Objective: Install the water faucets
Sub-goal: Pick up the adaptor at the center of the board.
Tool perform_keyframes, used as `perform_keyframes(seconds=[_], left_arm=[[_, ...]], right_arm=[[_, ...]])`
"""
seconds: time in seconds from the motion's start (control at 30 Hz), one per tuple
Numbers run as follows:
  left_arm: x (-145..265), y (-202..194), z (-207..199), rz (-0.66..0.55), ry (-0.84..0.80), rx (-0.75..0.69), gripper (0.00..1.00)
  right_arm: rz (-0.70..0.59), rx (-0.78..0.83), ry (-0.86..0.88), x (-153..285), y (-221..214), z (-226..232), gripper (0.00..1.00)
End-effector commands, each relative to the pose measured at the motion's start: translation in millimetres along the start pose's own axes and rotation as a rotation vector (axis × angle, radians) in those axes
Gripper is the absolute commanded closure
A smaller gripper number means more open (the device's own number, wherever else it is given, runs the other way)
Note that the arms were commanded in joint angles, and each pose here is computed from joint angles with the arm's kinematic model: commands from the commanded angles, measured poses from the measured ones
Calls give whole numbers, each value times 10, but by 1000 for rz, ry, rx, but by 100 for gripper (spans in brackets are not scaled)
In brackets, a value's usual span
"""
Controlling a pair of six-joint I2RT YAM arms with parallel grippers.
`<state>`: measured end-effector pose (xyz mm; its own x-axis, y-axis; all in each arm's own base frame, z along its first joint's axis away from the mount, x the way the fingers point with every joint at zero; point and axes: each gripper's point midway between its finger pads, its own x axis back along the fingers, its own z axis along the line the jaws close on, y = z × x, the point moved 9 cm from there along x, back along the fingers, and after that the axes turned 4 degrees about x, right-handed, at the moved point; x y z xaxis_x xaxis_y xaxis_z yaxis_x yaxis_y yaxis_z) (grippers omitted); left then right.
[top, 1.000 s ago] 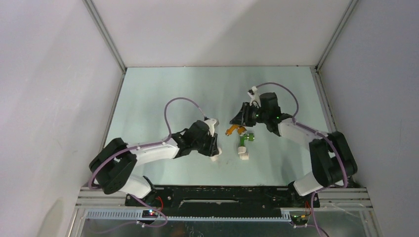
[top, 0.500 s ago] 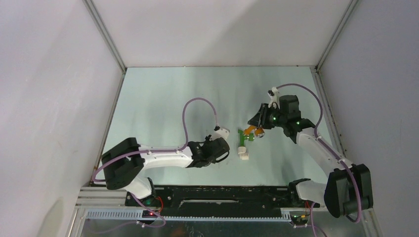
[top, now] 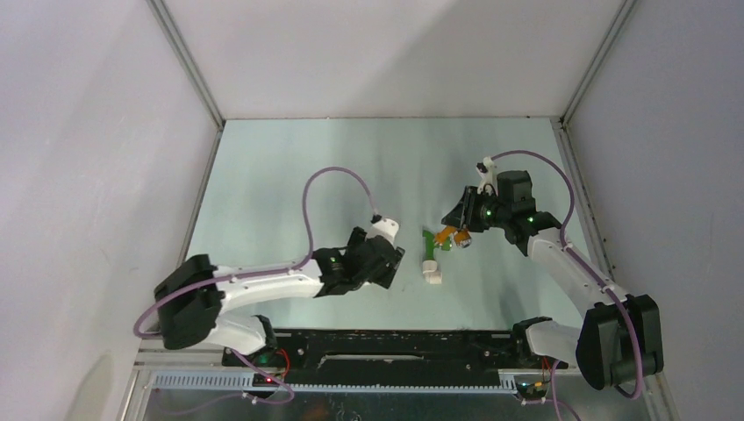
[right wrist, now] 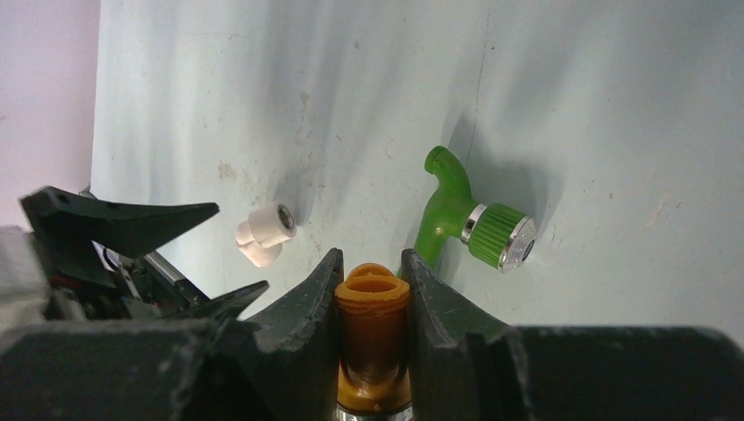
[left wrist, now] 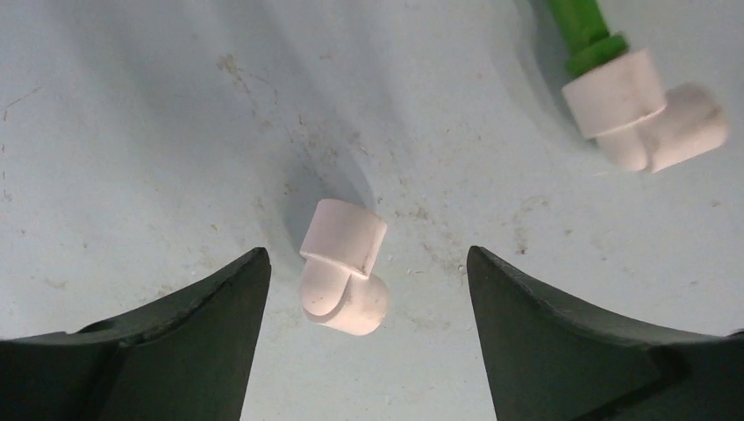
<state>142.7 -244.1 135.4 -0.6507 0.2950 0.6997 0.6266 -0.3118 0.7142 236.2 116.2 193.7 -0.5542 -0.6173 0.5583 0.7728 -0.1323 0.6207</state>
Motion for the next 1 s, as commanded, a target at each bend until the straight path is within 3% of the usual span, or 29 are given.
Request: perform_keyframes(seconds=[0.0, 0.17, 0.33, 0.53, 0.73, 0.97], left_arm=[[108, 172, 150, -76, -92, 163, 12], [81, 86, 472, -84, -274, 420, 7], [5, -129, 739, -49, -336, 594, 6], [-117, -282, 754, 22, -390, 693, 10], [-225, -336, 718, 69, -406, 701, 15], [-209, -472, 759, 149, -318, 738, 22]], right_arm=[[-34, 30, 29, 49, 56, 46, 100], [-30, 29, 36, 53, 52, 49, 100], [-29, 24, 46, 50, 54, 59, 100], [-8, 20, 61, -6, 31, 70, 100], [12, 22, 69, -32, 4, 71, 100], [16, 18, 75, -47, -3, 86, 100]])
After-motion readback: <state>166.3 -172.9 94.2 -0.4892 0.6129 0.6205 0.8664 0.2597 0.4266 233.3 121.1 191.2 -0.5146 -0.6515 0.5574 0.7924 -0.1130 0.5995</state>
